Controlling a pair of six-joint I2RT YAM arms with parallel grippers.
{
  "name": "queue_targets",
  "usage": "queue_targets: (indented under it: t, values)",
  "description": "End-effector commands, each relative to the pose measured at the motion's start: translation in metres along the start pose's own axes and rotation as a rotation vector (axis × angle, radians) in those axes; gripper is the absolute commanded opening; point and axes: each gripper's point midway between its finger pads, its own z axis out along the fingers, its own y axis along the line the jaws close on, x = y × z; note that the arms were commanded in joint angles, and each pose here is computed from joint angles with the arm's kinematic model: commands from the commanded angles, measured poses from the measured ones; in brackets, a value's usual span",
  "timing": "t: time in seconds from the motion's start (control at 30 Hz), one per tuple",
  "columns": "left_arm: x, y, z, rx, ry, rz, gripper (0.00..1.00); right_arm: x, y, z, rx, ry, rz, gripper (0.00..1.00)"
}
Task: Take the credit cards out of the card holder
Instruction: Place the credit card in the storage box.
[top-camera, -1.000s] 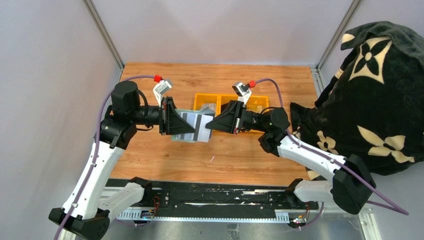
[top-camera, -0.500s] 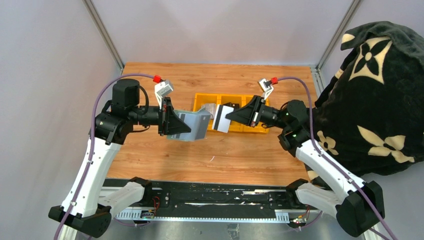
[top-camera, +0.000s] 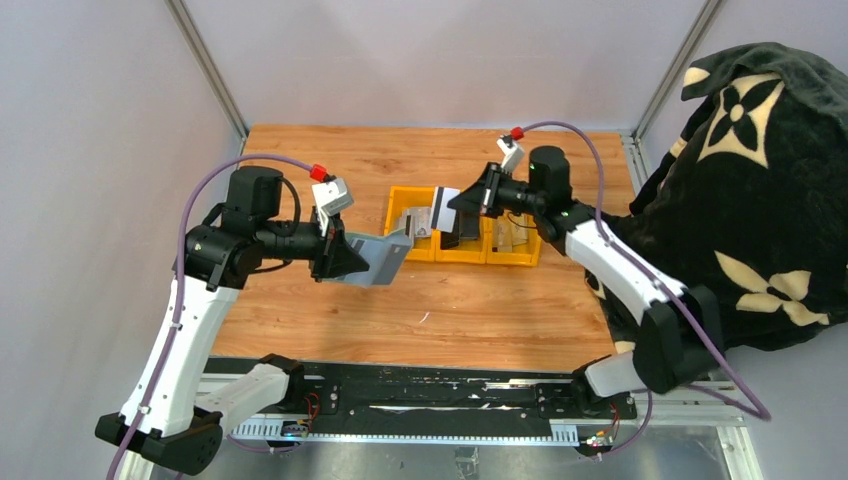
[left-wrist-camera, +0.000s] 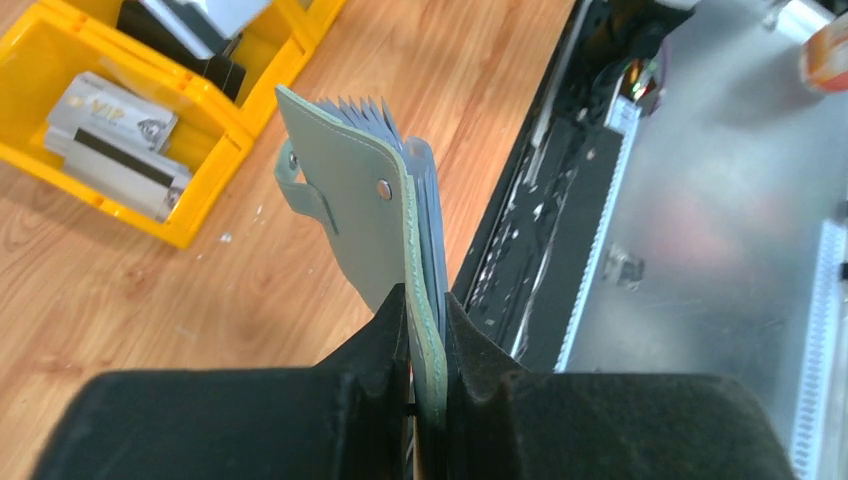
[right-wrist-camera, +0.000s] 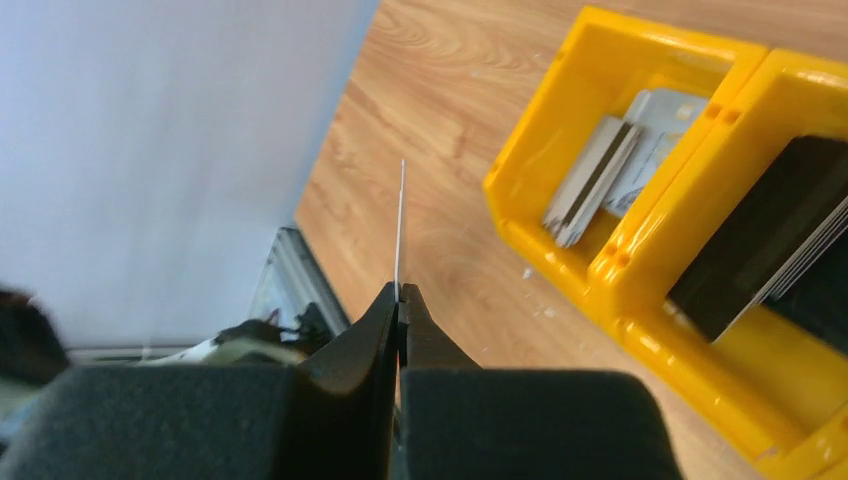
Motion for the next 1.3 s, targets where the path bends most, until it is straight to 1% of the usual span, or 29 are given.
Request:
queue_targets:
  t: [0.0, 0.1, 0.27, 0.37, 0.5, 0.67, 0.7, 0.77, 0.8, 0.83, 0.87, 0.93, 0.97, 1.07, 1.27]
  values:
    - [0.016, 0.011, -0.004, -0.055, 0.091, 0.143, 0.00, 0.009, -0.037, 0.046, 0.196, 0.092, -0.106, 0.00]
    - [0.024, 0.015, -0.004, -0.073, 0.128, 0.185, 0.00, 0.010, -0.054, 0.082, 0.288, 0.142, -0.170, 0.00]
    - [0.040, 0.014, -0.004, -0.054, 0.202, 0.234, 0.00, 0.027, -0.095, 0.121, 0.408, 0.225, -0.174, 0.00]
    - [0.053, 0.005, -0.004, 0.014, 0.268, 0.268, 0.00, 0.036, -0.109, 0.133, 0.452, 0.242, -0.191, 0.00]
    - [0.080, -0.014, -0.004, 0.159, 0.418, 0.292, 0.00, 0.050, -0.122, 0.141, 0.482, 0.276, -0.192, 0.00]
    - [0.101, -0.010, 0.007, 0.208, 0.554, 0.365, 0.00, 0.064, -0.142, 0.139, 0.545, 0.291, -0.174, 0.00]
    - [0.106, -0.005, 0.010, 0.209, 0.587, 0.376, 0.00, 0.063, -0.143, 0.138, 0.557, 0.284, -0.174, 0.04]
    - [0.116, 0.006, 0.015, 0.215, 0.647, 0.394, 0.00, 0.060, -0.144, 0.136, 0.570, 0.272, -0.179, 0.16]
    - [0.120, 0.012, 0.017, 0.216, 0.673, 0.412, 0.00, 0.056, -0.142, 0.134, 0.574, 0.262, -0.183, 0.24]
    - [0.125, 0.019, 0.021, 0.207, 0.699, 0.426, 0.00, 0.052, -0.138, 0.132, 0.577, 0.250, -0.190, 0.31]
    - [0.130, 0.026, 0.023, 0.195, 0.730, 0.439, 0.00, 0.049, -0.136, 0.131, 0.579, 0.242, -0.194, 0.36]
    - [0.134, 0.043, 0.033, 0.159, 0.760, 0.488, 0.00, 0.038, -0.124, 0.126, 0.568, 0.213, -0.208, 0.49]
    - [0.137, 0.052, 0.036, 0.139, 0.781, 0.508, 0.00, 0.032, -0.118, 0.124, 0.565, 0.198, -0.214, 0.53]
    - [0.148, 0.070, 0.044, 0.126, 0.854, 0.546, 0.00, 0.014, -0.098, 0.113, 0.548, 0.146, -0.231, 0.57]
    - [0.173, 0.095, 0.061, 0.178, 0.979, 0.583, 0.00, -0.012, -0.048, 0.092, 0.452, 0.060, -0.250, 0.58]
